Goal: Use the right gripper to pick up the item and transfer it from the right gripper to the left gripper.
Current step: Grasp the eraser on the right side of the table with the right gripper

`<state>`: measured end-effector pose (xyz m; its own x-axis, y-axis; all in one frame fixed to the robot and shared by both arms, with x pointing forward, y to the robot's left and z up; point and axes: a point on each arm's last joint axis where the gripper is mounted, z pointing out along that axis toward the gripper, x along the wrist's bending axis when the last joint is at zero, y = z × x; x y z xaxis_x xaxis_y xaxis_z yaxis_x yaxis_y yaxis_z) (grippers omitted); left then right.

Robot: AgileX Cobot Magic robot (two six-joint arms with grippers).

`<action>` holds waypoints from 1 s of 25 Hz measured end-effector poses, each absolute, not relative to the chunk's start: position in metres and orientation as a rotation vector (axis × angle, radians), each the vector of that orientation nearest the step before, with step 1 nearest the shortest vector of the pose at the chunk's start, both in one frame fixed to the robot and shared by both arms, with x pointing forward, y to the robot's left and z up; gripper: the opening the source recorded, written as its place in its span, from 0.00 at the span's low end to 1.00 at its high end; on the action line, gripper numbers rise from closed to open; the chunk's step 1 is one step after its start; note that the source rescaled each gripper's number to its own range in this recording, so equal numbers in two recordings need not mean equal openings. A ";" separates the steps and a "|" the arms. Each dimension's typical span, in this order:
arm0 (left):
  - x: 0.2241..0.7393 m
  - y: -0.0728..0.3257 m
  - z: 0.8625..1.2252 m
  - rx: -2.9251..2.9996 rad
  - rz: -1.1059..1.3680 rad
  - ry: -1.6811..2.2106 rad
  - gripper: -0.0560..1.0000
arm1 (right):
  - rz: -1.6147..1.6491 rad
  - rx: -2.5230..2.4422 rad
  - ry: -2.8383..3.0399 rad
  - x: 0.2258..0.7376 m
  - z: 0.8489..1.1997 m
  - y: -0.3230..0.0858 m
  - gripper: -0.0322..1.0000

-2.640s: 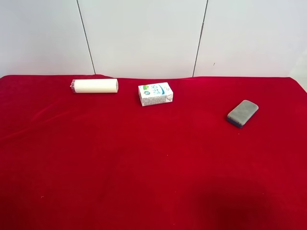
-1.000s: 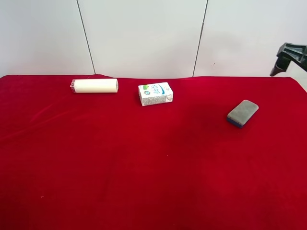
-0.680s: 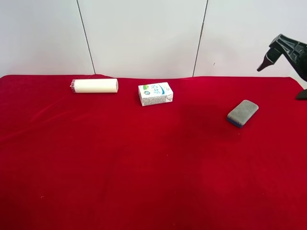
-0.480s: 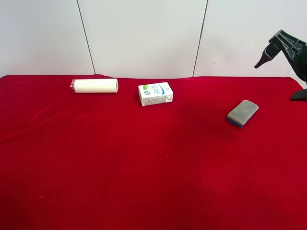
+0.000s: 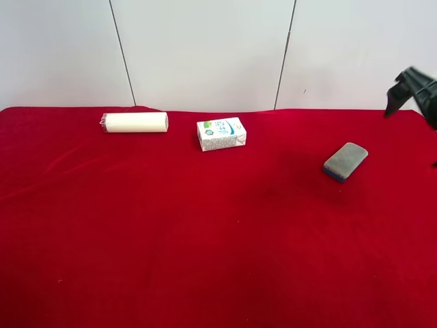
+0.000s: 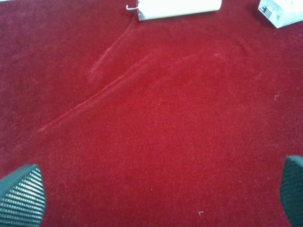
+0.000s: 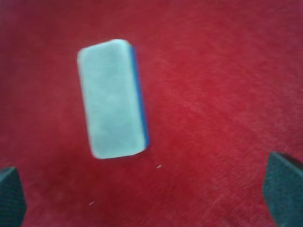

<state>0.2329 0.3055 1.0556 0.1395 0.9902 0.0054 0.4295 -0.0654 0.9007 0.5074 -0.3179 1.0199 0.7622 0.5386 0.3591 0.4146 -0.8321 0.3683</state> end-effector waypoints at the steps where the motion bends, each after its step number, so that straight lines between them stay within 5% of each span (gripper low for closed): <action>1: 0.233 0.305 1.056 1.620 0.886 1.403 1.00 | 0.647 2.703 0.744 0.511 1.014 -0.318 1.00; 9: 0.233 0.305 1.056 1.620 0.886 1.403 1.00 | 0.613 2.772 0.755 0.539 0.966 -0.315 1.00; 25: 0.233 0.305 1.056 1.620 0.886 1.403 1.00 | 0.540 2.885 0.853 0.593 0.938 -0.307 1.00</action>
<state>0.2328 0.3055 1.0555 0.1395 0.9902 0.0054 0.4303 -0.0655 0.9003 0.5933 -0.3075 0.9382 0.7823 0.5406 0.3095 0.5106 -0.8411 0.1784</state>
